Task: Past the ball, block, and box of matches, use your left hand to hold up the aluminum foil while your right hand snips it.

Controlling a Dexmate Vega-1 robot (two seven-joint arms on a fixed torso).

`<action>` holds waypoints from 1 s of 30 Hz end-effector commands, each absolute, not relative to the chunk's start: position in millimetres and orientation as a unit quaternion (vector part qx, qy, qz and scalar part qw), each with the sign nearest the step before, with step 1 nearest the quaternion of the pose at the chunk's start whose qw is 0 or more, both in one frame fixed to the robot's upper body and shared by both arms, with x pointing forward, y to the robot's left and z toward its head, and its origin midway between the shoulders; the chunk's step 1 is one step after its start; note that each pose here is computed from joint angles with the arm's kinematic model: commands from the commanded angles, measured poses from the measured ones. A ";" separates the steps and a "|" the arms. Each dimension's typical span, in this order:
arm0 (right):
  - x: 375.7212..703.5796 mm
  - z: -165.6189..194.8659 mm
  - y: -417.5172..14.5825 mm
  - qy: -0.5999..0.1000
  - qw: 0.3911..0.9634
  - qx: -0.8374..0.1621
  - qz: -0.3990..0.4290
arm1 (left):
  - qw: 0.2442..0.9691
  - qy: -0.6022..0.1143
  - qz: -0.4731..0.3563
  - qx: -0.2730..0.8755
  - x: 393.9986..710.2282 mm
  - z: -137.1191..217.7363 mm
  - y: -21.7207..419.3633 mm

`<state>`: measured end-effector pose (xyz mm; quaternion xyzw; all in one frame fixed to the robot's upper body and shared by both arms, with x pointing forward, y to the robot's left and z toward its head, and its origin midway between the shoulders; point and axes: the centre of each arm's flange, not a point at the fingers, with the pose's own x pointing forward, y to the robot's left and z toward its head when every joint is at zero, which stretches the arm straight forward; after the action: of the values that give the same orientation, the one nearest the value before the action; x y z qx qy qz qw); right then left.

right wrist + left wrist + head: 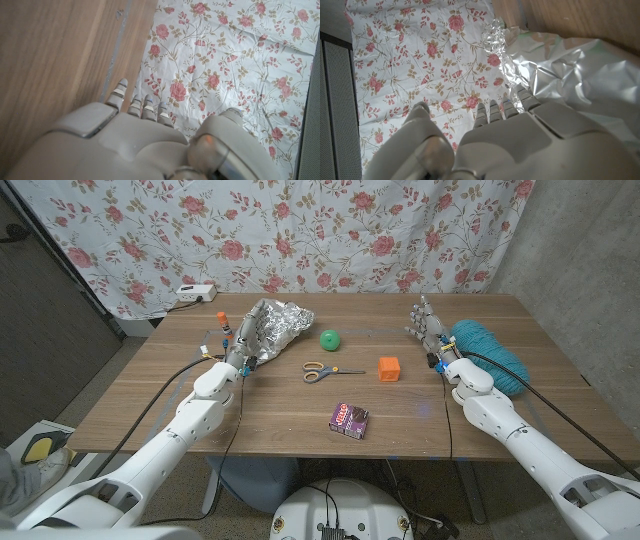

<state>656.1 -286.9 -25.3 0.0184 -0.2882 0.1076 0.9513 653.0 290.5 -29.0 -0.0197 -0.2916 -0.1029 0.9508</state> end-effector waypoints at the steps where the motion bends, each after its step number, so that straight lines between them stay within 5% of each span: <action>1: 660.5 -26.3 -283.6 -0.279 0.953 0.019 0.116 | 0.950 -0.293 -0.104 -0.017 652.3 -29.5 291.2; 30: 643.7 -20.4 -286.2 -0.280 0.953 0.013 0.112 | 0.940 -0.327 -0.095 0.019 629.9 -11.5 298.0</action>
<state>650.1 -280.1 -22.1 0.0143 -0.2860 0.1124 0.9515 640.4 300.0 -18.7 0.0080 -0.3138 -0.0979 0.9444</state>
